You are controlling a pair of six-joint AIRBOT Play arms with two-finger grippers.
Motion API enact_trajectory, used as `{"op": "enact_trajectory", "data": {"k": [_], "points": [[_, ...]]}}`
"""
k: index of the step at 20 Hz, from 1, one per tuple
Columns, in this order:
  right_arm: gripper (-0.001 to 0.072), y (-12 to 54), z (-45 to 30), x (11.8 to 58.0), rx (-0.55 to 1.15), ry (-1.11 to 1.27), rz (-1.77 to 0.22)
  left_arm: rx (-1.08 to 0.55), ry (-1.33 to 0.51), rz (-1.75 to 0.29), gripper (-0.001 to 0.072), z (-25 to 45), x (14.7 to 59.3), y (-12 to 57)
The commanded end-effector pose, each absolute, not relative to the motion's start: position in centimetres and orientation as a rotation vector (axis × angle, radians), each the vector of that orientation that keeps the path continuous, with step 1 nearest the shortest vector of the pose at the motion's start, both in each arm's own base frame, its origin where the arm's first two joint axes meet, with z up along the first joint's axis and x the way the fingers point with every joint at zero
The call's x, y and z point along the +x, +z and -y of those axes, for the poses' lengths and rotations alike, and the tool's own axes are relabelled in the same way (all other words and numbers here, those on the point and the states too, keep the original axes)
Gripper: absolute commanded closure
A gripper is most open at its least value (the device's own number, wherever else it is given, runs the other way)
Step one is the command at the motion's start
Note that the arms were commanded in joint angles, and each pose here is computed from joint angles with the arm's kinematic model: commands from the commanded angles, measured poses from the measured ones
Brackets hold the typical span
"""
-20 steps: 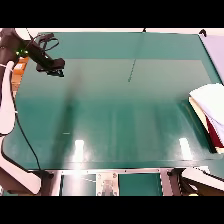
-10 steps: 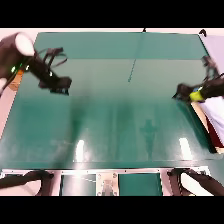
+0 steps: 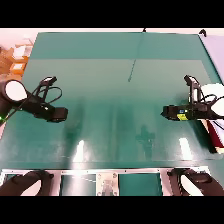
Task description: Fold the shirts.
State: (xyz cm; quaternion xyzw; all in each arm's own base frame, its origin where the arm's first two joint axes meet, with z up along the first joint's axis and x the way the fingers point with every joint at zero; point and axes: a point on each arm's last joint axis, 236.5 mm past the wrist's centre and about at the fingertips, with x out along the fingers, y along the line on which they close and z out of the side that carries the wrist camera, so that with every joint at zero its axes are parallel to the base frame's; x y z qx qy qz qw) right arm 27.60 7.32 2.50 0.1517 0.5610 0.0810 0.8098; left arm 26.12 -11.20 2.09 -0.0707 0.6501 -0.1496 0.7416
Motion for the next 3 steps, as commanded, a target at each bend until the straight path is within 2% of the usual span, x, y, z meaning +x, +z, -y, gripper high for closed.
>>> {"op": "enact_trajectory", "data": {"k": [1,3], "points": [[0.0695,2.4,-7.47,27.26,0.324,0.175,-1.201,-0.17,-0.331,-1.415,0.0676,11.36,25.83,1.91],[0.0695,2.4,-7.47,27.26,0.324,0.175,-1.201,-0.169,-0.331,-1.414,0.0675,11.36,25.83,1.91]]}}
